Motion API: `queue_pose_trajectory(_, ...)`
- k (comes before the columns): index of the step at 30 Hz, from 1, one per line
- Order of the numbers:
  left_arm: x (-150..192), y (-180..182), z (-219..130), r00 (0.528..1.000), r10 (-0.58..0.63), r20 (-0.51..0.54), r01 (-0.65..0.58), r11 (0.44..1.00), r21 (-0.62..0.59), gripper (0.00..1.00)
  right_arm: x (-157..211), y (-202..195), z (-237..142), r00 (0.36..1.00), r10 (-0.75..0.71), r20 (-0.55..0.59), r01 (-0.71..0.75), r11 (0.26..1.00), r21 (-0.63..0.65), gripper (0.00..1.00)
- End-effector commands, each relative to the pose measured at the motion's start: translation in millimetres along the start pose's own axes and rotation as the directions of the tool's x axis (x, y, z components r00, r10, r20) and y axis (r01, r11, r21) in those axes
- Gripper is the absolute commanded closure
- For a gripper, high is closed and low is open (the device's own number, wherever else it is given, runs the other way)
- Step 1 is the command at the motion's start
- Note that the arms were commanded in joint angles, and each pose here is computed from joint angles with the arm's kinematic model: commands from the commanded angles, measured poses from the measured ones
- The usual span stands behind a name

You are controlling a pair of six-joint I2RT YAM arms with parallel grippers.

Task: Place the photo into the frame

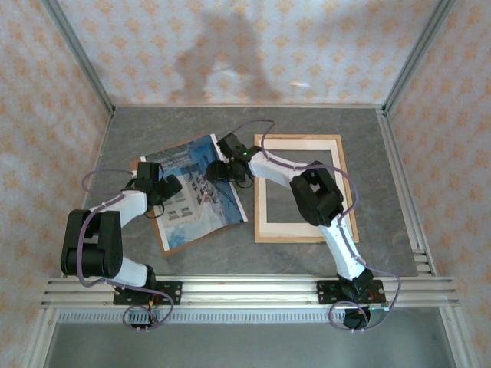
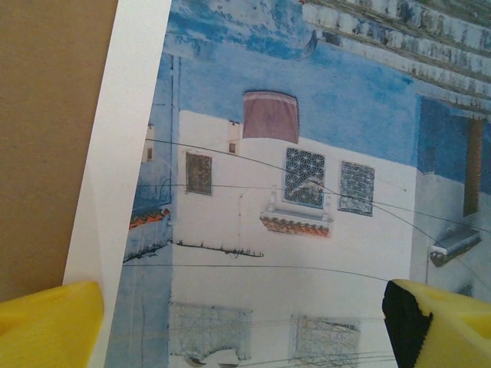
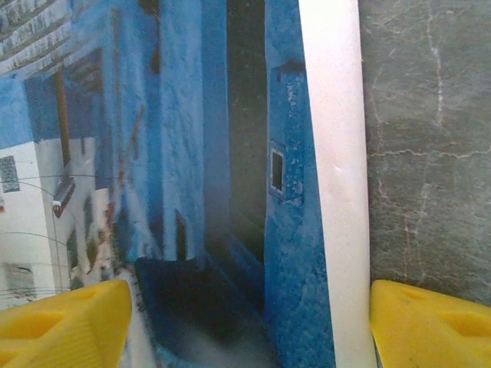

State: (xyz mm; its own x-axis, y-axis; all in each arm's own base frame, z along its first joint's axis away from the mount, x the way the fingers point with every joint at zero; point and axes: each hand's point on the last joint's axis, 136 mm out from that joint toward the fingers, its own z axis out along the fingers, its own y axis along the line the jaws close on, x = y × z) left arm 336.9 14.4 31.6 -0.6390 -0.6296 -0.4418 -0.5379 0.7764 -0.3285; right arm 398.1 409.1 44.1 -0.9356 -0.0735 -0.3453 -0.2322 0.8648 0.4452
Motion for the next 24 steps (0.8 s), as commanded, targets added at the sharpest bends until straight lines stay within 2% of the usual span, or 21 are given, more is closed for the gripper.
queue_pose_trajectory(1, 17, -9, 4, 0.998, -0.023, -0.062, 0.027, 0.998, 0.063, 0.08, -6, 14, 0, 0.999, 0.031, 0.031, -0.028, 0.995, -0.091, 0.2)
queue_pose_trajectory(13, 19, -4, 7, 0.998, -0.013, -0.062, 0.016, 0.999, 0.049, 0.08, -26, 31, -29, 0.993, 0.063, 0.099, -0.04, 0.974, -0.223, 0.18)
queue_pose_trajectory(24, 20, -3, 7, 0.998, -0.008, -0.062, 0.011, 0.999, 0.046, 0.08, -33, 40, -45, 0.989, 0.066, 0.13, -0.029, 0.963, -0.27, 0.16)
